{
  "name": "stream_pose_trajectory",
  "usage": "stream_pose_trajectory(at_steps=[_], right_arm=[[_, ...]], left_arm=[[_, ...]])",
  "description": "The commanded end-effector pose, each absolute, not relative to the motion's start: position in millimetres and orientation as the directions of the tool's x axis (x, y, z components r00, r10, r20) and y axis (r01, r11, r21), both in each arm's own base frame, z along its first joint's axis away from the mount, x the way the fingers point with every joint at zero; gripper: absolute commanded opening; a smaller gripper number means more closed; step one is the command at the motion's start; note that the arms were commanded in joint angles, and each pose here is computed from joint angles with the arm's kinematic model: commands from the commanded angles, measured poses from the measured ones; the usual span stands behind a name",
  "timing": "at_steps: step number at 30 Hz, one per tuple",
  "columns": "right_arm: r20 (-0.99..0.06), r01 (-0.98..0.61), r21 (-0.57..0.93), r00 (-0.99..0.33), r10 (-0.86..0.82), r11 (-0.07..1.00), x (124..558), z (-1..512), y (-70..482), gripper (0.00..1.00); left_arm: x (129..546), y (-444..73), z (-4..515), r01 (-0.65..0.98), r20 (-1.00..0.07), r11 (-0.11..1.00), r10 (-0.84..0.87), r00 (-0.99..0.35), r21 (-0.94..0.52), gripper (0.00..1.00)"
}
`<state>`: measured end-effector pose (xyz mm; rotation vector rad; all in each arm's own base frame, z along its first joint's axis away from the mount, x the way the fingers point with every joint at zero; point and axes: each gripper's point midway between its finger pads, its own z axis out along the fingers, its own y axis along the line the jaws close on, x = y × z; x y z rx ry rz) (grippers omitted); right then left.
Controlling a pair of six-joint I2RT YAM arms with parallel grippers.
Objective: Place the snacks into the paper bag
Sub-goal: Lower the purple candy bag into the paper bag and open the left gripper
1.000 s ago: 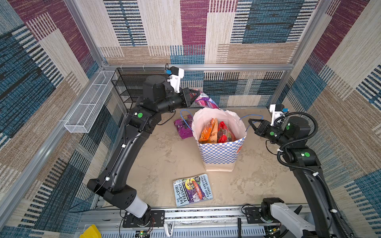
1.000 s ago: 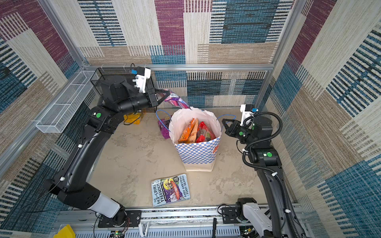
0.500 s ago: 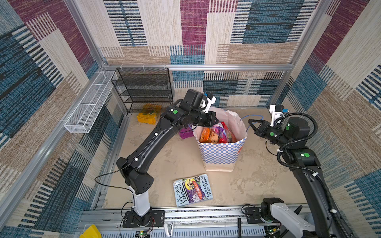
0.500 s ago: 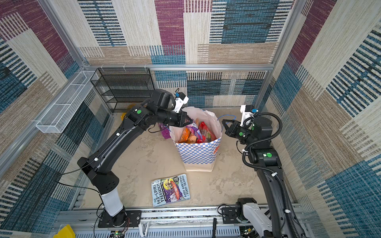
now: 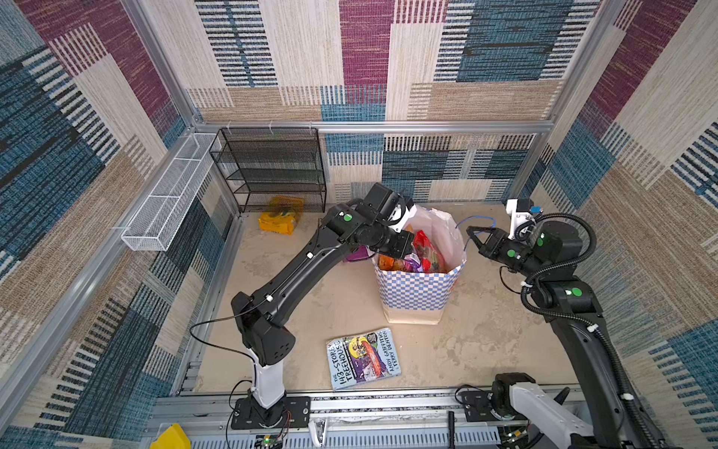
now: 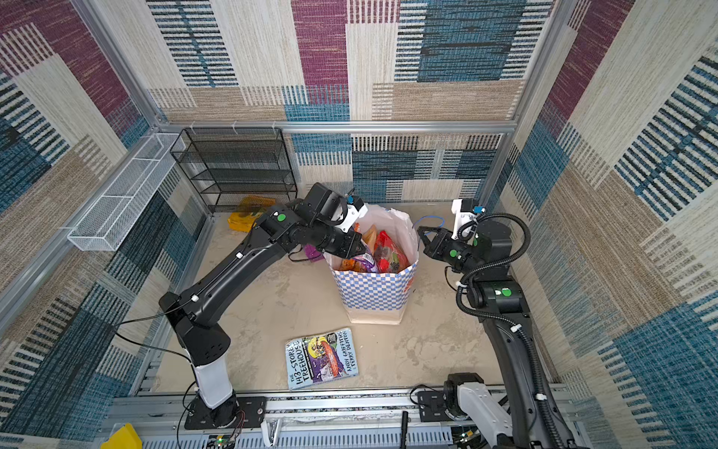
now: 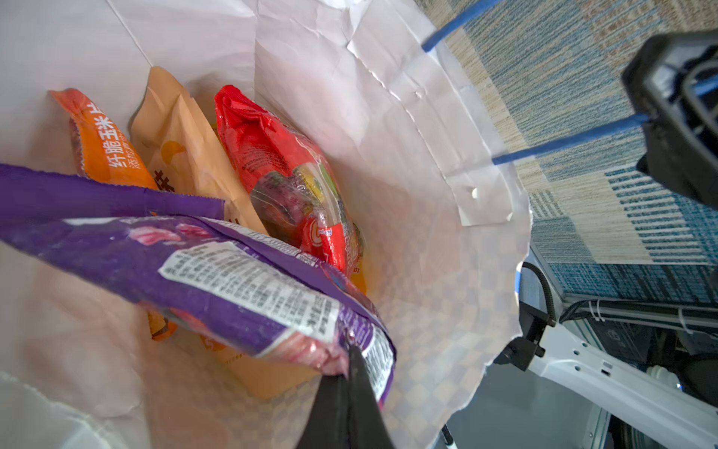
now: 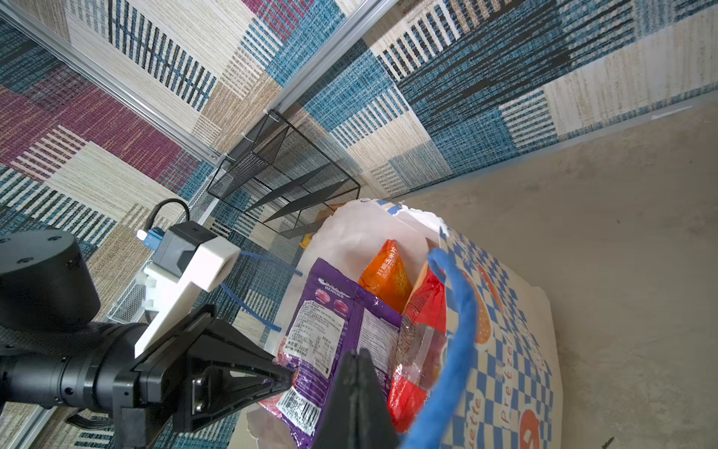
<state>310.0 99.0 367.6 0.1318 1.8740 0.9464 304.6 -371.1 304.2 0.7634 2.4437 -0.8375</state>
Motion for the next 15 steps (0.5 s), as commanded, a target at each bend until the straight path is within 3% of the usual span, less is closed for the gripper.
stream_pose_trajectory(at_steps=[1, 11, 15], right_arm=[[-0.766, -0.384, 0.633, -0.437, 0.472, 0.672, 310.5, 392.0, 102.8, 0.03], [-0.769, -0.385, 0.629, -0.434, 0.469, 0.675, 310.1, 393.2, 102.6, 0.03], [-0.769, -0.384, 0.629, -0.436, 0.468, 0.676, 311.0, 392.5, 102.7, 0.03]], left_arm=[[298.5, -366.4, 284.5, 0.632, -0.512, 0.673, 0.414, -0.753, -0.385, 0.0], [305.5, -375.5, 261.5, 0.604, -0.459, 0.689, 0.42, -0.783, -0.4, 0.0], [309.6, -380.0, 260.3, 0.594, -0.456, 0.695, 0.409, -0.79, -0.405, 0.06]])
